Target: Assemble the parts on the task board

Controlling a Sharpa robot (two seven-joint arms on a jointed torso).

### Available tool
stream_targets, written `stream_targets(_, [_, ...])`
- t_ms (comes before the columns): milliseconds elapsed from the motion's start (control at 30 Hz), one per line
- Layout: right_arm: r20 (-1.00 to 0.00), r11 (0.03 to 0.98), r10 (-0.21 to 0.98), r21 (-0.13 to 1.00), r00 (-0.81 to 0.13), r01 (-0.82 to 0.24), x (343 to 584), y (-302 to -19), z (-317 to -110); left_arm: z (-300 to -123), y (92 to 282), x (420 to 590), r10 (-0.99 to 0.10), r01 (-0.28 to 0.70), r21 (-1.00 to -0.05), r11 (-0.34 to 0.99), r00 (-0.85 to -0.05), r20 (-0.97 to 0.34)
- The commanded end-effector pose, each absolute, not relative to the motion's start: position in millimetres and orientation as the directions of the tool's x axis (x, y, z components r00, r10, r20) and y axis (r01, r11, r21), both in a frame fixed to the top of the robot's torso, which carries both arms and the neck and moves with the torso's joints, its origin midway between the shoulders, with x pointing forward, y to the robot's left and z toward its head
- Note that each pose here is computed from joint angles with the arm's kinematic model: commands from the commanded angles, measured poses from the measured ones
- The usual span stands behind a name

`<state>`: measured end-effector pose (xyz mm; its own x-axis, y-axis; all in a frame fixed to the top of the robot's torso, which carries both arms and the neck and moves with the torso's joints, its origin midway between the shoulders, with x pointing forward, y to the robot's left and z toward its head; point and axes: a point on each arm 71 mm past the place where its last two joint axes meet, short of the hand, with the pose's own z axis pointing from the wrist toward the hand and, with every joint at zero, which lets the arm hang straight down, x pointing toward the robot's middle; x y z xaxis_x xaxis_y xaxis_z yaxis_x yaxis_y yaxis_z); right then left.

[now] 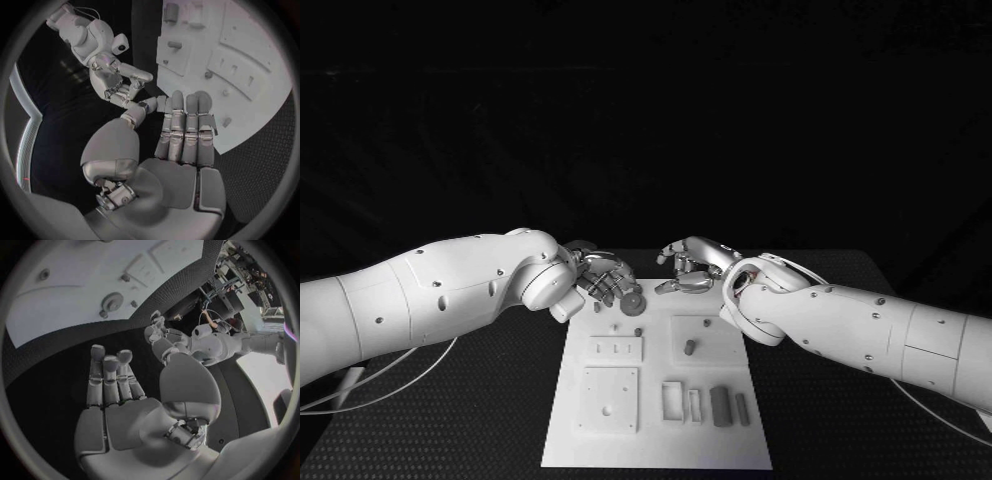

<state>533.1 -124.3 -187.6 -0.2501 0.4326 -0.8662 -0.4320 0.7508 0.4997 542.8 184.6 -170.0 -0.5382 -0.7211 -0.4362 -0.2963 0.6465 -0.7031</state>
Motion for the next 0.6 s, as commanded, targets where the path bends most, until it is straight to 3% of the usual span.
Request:
stream_targets(33, [-0.825,0.705,0.511,0.562,-0.240,-0.433,537.5,-142.3,-184.5,-174.8,188.0,542.2,-0.655,-0.255,-0.660,0.707,-0.587,-0.476])
stream_targets(333, [-0.724,0.661,0.671,0.682,-0.161,-0.312,558.9,-209.0,-181.5,-191.1,197.9,539.3,-0.539,-0.204,-0.545,0.813,-0.620,-0.571])
stream_targets(600, [-0.595,0.559,0.788,0.799,-0.160,-0.222,579.2,-243.1,-168.9,-194.5,193.9,538.2,-0.427,-0.151,-0.446,0.882,-0.655,-0.623])
